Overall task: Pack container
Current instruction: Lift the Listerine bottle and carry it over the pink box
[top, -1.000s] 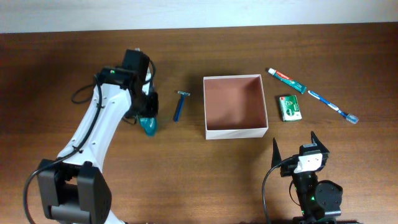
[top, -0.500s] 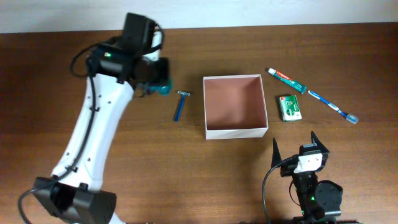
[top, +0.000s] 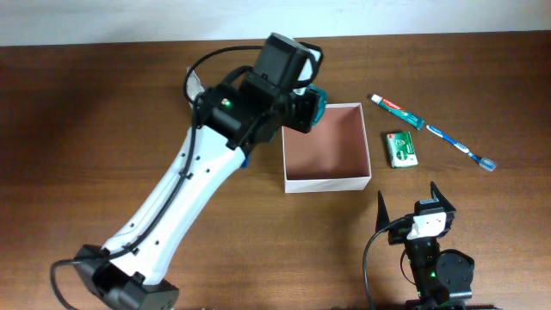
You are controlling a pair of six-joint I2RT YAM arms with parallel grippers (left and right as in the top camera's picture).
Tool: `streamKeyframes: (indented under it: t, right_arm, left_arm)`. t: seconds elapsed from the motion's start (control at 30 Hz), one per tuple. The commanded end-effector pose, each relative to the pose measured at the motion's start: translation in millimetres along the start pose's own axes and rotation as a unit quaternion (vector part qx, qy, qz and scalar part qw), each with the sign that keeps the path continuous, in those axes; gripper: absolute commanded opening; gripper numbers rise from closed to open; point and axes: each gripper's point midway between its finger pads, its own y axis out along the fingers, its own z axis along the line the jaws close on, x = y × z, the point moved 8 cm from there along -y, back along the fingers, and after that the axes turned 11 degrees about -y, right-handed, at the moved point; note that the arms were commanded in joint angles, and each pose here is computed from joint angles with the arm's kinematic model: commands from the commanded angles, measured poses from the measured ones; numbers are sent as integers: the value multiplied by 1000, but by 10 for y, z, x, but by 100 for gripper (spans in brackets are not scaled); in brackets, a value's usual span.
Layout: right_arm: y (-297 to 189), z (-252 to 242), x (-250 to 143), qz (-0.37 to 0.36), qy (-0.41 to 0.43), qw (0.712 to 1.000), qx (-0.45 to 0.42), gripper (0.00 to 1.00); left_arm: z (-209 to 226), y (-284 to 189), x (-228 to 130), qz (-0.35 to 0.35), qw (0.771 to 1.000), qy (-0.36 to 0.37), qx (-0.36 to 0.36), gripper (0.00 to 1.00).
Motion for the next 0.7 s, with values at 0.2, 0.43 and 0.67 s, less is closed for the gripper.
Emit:
streamKeyframes:
  t: [0.2,0.43,0.67]
  right_arm:
    - [-2,11,-11,0,0,1000,0,99]
    - [-2,11,-11,0,0,1000,0,99]
    - [-2,11,-11,0,0,1000,0,99]
  left_arm:
    - [-29,520,-49,28,999,10,13,36]
    - [5,813,-110,46,999,10,20,36]
    - [38,942,-181,64,997,9,28,36]
